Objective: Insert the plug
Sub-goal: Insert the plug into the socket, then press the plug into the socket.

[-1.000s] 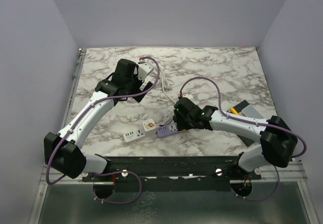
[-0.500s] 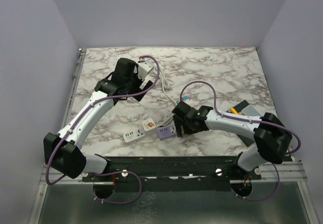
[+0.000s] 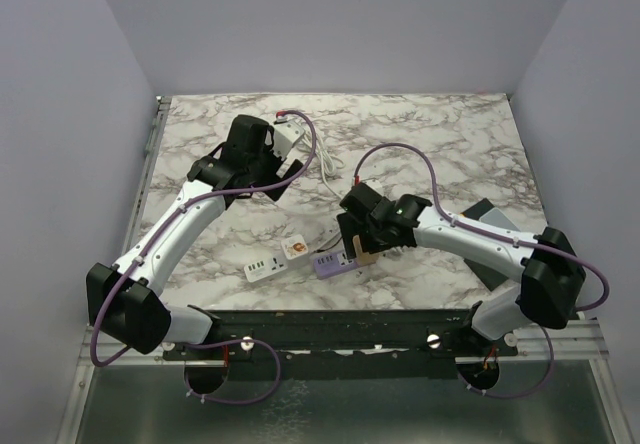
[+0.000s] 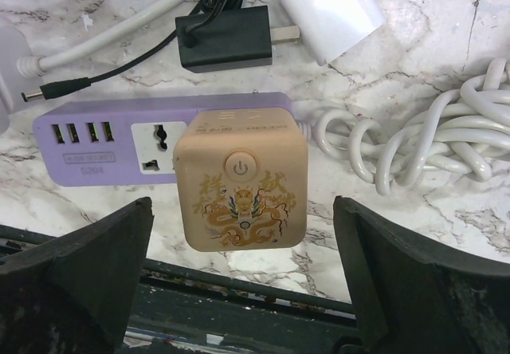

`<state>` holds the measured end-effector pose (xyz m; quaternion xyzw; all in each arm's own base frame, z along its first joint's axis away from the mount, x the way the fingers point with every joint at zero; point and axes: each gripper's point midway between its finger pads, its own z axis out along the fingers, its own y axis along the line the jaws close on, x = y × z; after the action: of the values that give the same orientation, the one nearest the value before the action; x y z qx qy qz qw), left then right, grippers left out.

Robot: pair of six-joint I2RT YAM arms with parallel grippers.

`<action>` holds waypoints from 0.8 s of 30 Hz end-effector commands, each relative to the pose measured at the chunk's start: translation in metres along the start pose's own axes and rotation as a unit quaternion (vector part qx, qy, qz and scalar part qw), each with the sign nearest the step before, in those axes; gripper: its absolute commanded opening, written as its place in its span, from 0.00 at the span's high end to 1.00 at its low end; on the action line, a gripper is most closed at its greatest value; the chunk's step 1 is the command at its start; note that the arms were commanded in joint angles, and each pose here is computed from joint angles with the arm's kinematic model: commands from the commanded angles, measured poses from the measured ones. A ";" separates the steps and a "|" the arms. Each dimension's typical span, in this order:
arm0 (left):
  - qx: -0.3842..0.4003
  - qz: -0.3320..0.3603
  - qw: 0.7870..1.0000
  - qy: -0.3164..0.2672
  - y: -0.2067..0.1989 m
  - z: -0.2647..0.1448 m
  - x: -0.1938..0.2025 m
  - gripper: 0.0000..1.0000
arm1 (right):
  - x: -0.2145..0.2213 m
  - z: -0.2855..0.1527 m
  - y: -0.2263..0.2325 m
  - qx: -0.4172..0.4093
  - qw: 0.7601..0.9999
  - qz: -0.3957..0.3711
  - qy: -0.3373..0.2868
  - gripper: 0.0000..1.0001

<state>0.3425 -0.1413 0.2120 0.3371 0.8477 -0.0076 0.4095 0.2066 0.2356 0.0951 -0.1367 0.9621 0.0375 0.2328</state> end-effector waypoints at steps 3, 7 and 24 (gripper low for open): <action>-0.003 0.000 1.000 -0.006 0.003 -0.006 -0.003 0.01 | 0.001 0.001 -0.002 0.006 1.000 -0.017 -0.002 0.08; -0.004 -0.001 1.000 -0.007 0.004 -0.006 -0.004 0.01 | -0.002 0.004 -0.002 0.009 1.000 -0.016 -0.009 0.22; -0.005 0.002 1.000 -0.007 0.005 -0.005 -0.007 0.01 | 0.032 0.023 -0.015 0.028 0.999 -0.024 0.034 0.99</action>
<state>0.3426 -0.1411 0.2120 0.3392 0.8468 -0.0066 0.4096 0.2089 0.2340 0.0911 -0.1472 0.9586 0.0349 0.2415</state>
